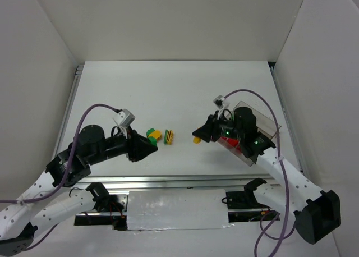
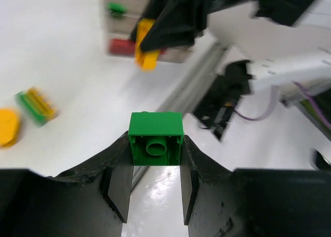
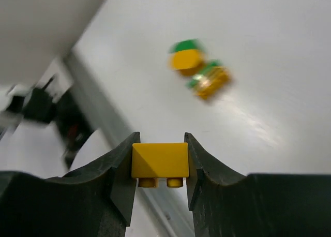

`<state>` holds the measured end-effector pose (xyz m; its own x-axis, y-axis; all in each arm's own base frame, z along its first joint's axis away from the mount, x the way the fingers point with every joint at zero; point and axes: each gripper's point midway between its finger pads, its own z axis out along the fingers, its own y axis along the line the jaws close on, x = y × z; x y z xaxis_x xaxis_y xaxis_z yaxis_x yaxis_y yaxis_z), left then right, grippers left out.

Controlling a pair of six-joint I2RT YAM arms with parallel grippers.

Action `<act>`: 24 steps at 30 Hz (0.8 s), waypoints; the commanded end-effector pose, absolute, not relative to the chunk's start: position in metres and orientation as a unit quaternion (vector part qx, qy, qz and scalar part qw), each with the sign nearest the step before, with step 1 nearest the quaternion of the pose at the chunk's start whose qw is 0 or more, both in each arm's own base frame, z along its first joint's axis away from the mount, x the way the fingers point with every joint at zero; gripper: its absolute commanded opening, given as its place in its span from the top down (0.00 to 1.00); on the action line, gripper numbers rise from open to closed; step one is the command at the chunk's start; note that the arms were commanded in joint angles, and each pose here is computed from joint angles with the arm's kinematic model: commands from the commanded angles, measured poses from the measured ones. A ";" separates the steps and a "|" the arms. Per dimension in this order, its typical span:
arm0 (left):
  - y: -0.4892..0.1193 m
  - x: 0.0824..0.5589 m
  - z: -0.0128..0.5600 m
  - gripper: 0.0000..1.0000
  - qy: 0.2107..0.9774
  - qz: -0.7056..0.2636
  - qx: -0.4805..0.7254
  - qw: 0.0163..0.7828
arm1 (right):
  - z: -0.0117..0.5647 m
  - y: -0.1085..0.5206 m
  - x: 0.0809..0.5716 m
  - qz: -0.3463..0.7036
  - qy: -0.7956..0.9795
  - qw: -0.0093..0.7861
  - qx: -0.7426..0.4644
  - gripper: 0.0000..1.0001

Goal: Sort the legos into containers by color

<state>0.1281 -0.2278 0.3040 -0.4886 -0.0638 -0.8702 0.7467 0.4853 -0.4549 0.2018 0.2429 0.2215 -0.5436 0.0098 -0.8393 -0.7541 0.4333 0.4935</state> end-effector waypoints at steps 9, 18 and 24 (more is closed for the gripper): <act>-0.173 0.166 0.260 1.00 0.824 -0.275 0.151 0.472 | 0.182 0.029 0.343 0.105 0.813 0.478 0.315 1.00; -0.186 0.162 0.248 1.00 0.828 -0.288 0.183 0.444 | 0.185 -0.052 0.382 -0.036 0.763 0.495 0.415 1.00; -0.193 0.158 0.246 1.00 0.827 -0.299 0.200 0.432 | 0.163 -0.073 0.400 -0.066 0.772 0.468 0.424 0.94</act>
